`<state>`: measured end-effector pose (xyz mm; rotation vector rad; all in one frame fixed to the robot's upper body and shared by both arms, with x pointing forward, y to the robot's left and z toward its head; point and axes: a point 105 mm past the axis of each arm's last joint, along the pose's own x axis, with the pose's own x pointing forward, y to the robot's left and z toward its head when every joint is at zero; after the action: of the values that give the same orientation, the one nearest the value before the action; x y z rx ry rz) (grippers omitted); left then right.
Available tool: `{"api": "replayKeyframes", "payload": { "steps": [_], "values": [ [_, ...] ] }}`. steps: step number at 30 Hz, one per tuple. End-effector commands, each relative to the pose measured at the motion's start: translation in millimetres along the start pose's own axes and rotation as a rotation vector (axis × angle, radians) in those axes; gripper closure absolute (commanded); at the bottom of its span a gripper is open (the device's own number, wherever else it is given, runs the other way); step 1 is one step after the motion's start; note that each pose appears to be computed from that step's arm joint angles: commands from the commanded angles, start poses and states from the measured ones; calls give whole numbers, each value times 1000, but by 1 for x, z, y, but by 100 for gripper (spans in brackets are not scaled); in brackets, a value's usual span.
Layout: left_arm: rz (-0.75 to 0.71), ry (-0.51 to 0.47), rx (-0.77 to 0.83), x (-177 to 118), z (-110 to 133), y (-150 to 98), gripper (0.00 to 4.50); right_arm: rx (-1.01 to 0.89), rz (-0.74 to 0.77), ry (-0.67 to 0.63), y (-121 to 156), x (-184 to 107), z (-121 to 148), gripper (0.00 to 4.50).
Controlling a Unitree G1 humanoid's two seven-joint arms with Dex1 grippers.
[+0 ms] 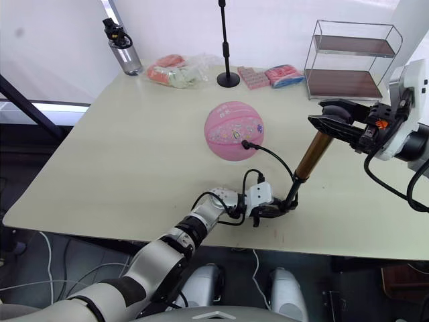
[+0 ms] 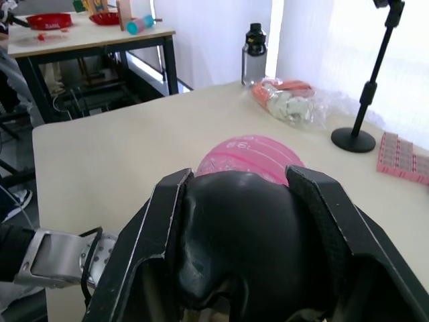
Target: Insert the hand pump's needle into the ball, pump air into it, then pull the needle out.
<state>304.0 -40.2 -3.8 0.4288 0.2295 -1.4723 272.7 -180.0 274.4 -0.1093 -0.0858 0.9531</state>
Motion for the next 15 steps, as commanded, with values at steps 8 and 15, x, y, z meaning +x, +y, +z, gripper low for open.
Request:
{"api": "replayKeyframes", "payload": {
  "steps": [8,15],
  "values": [
    [-70,218,-164,-12,-68,-35,347,-116,-40,-164,-7,-15,66,271],
    [-70,216,-162,-11,-68,-35,347,-70,-37,-10,-3,-9,9,271]
  ]
}}
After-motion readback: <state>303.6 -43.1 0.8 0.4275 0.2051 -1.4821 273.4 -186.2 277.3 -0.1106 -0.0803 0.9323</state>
